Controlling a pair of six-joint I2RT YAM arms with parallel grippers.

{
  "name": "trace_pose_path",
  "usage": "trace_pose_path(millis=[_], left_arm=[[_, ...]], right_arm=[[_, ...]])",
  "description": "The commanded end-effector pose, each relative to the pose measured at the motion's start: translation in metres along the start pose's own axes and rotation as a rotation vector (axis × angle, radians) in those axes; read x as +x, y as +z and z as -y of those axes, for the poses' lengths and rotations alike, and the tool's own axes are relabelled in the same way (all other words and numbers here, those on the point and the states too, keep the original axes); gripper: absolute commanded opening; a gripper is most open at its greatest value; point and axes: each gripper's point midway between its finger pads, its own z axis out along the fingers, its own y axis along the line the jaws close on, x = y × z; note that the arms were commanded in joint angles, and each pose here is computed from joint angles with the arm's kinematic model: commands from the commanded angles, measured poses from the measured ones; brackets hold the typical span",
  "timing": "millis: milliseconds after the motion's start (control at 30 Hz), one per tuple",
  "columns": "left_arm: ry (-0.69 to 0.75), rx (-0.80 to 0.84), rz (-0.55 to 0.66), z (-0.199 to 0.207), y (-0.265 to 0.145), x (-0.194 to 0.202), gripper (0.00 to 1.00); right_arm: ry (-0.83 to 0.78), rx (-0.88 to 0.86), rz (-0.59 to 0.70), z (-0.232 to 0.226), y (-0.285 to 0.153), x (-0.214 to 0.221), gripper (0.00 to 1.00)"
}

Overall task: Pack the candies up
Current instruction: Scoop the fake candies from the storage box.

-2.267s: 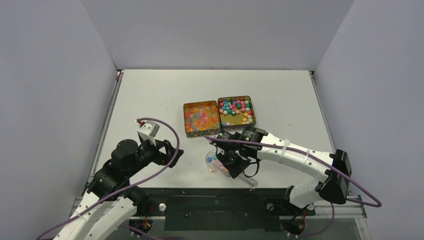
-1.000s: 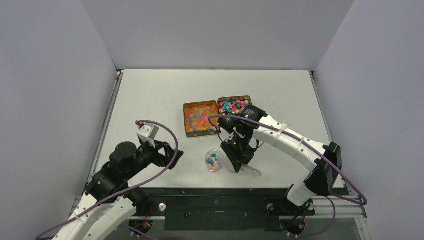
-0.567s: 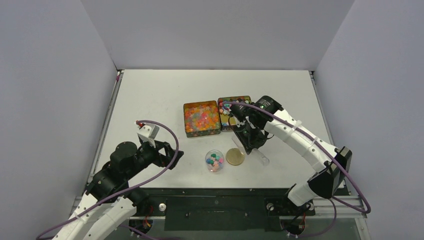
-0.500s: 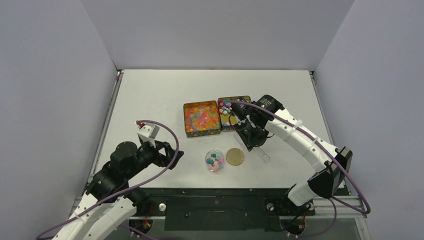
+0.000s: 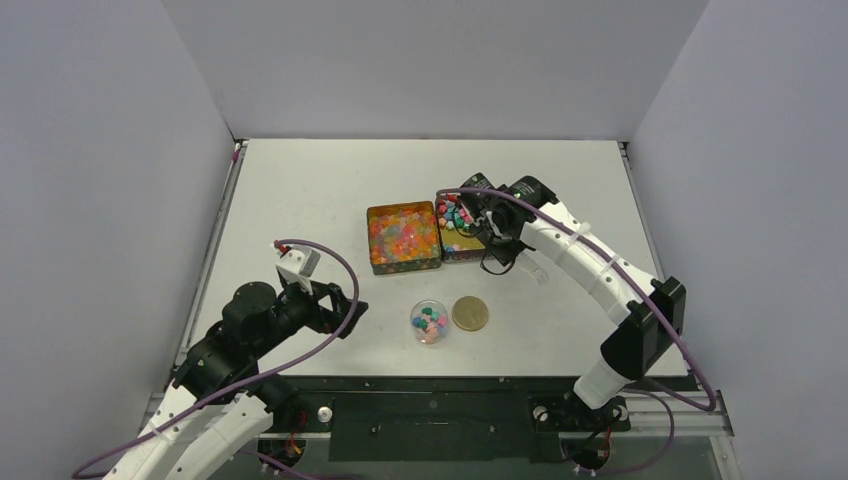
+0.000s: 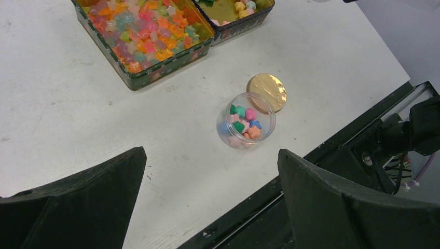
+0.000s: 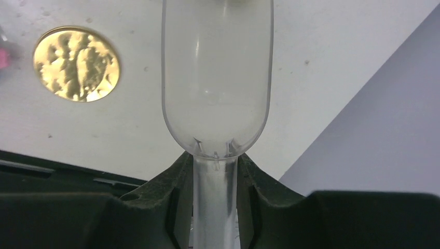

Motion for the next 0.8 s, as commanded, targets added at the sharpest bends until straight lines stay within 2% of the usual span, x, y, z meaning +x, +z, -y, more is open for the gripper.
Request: trace_pose_path(millis=[0,100,367,767], left_arm=[[0.013,0.009,0.033,0.003,0.001,-0.009,0.96],[0.012,0.007,0.035,0.002,0.001,-0.01,0.96],[0.012,0.007,0.041,0.002,0.0,-0.01,0.96],[0.013,0.016,0.04,0.004,0.0,-0.01,0.96]], right_arm=[[-0.07,0.174,0.003,0.046,0.007,-0.027,0.0],[-0.085,0.212,-0.066,0.057,0.023,-0.031,0.0],[-0.144,0.178,-0.176,0.05,0.059,-0.043,0.0],[-0.204,0.198,-0.258,0.041,0.082,-0.042,0.0]])
